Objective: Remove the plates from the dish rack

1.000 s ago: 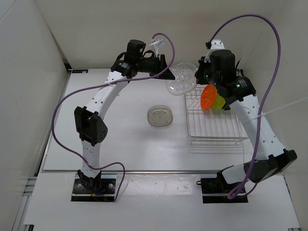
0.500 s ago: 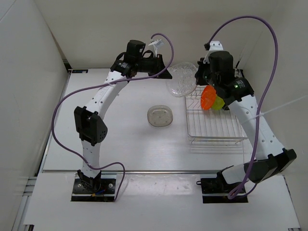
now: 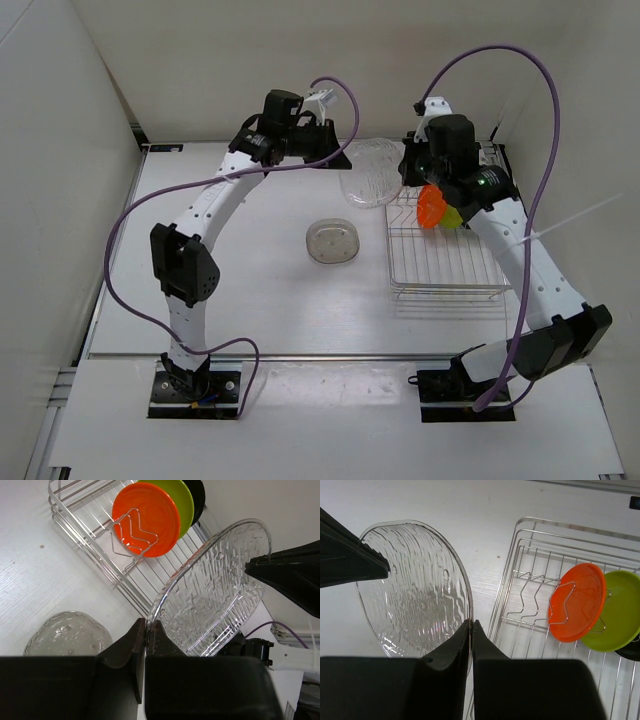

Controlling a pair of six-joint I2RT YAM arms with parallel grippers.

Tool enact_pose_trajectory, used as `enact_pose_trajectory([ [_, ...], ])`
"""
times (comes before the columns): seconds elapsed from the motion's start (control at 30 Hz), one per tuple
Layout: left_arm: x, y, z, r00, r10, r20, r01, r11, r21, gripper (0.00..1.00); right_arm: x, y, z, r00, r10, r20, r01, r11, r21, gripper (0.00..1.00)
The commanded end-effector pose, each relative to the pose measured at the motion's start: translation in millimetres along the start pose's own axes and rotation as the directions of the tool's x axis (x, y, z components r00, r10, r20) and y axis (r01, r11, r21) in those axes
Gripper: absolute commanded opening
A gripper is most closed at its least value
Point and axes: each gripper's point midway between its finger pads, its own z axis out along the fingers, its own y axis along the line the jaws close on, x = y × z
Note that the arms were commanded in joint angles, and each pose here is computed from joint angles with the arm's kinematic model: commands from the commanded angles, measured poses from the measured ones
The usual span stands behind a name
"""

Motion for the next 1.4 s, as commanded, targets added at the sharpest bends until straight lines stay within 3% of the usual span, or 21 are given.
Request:
enact_pose_trajectory([
  [0.0,-27,-12,-25,0.989,0.1,0.108,-0.091,0.993,-0.078,0.11,-6,26,-10,1.0,0.005,0.028,-0.001,0.993,-0.121,0.09],
  [0.07,-19,-12,-25,0.991,0.107,0.085,-0.102,0.993,-0.06,0.11,-6,27,-10,1.0,-0.005,0.028,0.008,0.992,-0.129,0.16],
  [0.33,-11,-8,-37,0.984,0.161,0.074,-0.156,0.985,-0.078,0.11,1,21,-10,0.999,-0.039,0.016,0.041,0.993,-0.111,0.62],
  [0.4,-3,2,-39,0.985,0.164,0.054,-0.16,0.984,-0.081,0.11,-2,14,-13,0.998,-0.047,0.031,0.049,0.996,-0.074,0.8],
  [0.43,-2,11,-42,0.985,0.163,0.049,-0.158,0.984,-0.085,0.11,-5,11,-16,0.998,-0.046,0.043,0.049,0.997,-0.056,0.95],
  [0.47,6,18,-44,0.984,0.178,0.03,-0.175,0.981,-0.086,0.11,-6,7,-16,0.998,-0.046,0.046,0.048,0.998,-0.034,1.0],
  [0.7,36,63,-48,0.962,0.252,-0.107,-0.251,0.968,0.023,0.11,-27,-12,-38,0.989,-0.09,0.121,0.084,0.995,0.056,1.0],
  [1.13,107,150,-3,0.948,0.102,-0.301,-0.119,0.992,-0.038,0.11,-27,-19,-46,0.986,-0.105,0.133,0.096,0.993,0.074,1.0],
  [1.37,117,166,9,0.95,0.079,-0.303,-0.099,0.994,-0.053,0.11,-22,-16,-44,0.987,-0.106,0.122,0.1,0.994,0.054,1.0],
])
